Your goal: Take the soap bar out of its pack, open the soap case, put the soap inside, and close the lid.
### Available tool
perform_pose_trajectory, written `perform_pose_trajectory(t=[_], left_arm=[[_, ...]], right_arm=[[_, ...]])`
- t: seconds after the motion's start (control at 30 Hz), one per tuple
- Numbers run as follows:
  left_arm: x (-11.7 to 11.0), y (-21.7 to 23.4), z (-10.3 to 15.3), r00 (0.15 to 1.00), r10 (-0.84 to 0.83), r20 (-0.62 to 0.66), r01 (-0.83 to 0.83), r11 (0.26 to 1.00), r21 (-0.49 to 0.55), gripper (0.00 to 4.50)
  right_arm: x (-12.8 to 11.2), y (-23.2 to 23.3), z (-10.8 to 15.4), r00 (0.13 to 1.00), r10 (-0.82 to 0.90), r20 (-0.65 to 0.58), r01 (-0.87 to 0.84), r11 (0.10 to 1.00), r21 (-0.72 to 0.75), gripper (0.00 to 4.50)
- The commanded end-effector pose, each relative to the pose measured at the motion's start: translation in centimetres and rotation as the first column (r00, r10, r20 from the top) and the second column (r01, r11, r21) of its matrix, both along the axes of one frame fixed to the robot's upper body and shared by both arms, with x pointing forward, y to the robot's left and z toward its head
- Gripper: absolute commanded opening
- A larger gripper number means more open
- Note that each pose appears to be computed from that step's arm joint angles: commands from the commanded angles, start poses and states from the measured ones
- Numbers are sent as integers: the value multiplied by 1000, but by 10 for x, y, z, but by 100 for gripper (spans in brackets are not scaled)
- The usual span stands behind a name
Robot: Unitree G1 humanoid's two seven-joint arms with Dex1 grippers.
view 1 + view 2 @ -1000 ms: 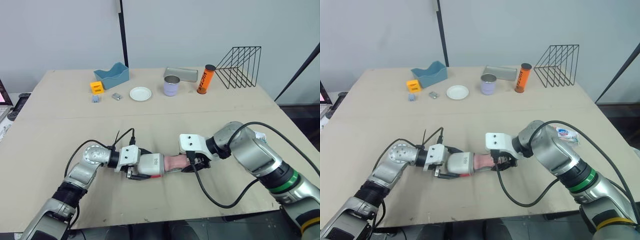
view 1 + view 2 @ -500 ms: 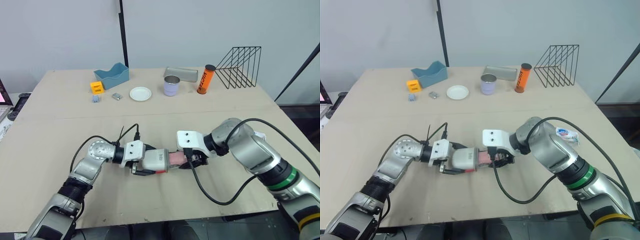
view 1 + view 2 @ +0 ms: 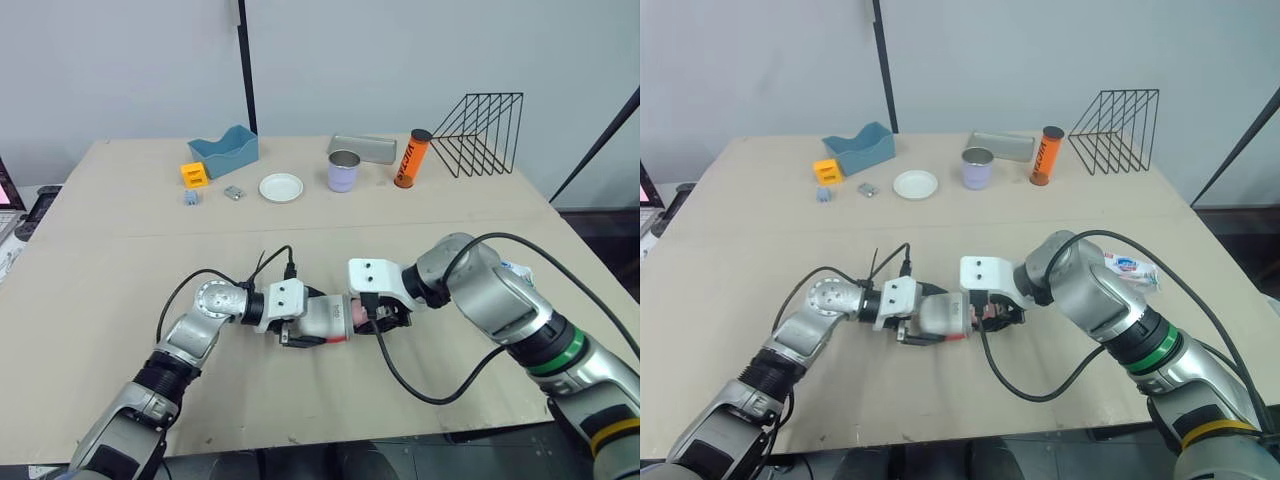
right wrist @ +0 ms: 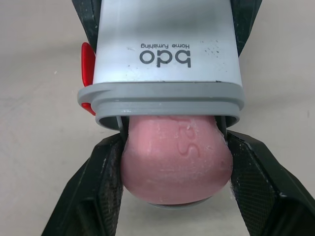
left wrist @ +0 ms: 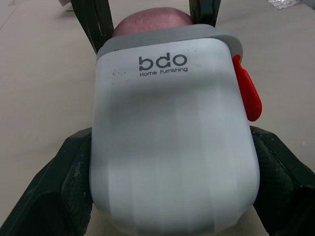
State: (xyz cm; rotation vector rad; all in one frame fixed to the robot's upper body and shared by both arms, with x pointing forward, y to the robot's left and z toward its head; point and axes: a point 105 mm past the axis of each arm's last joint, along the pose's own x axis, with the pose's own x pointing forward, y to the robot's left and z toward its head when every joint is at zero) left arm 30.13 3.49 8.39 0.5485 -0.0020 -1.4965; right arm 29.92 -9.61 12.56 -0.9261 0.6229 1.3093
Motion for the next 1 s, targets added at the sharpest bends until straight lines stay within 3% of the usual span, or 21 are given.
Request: perform_pose_trajectory(t=[0.03,0.07,0.33,0.47,0.6,1.0], left_arm=[[-2,-9,13,998,-39,45,40,999,-36,353],[-2,-8,12,998,-35,46,36,999,-35,353],[3,4,15,998,12,63,-9,999,-52,353],[1,10,15,998,20,60,-17,999,-50,353],[1,16,14,998,26,60,-24,999,-43,353],[1,14,30,995,20,99,-13,998,-69,353]], right_arm=[[1,7,27,995,44,94,-48,998,35,401],[0,6,28,994,46,97,-49,998,36,443],[3,-14,40,992,-12,127,5,999,49,443],[-7,-21,43,993,1,114,-8,998,59,443],[-16,-31,34,995,18,98,-21,999,31,443],[5,-31,6,995,-52,81,52,999,3,443]])
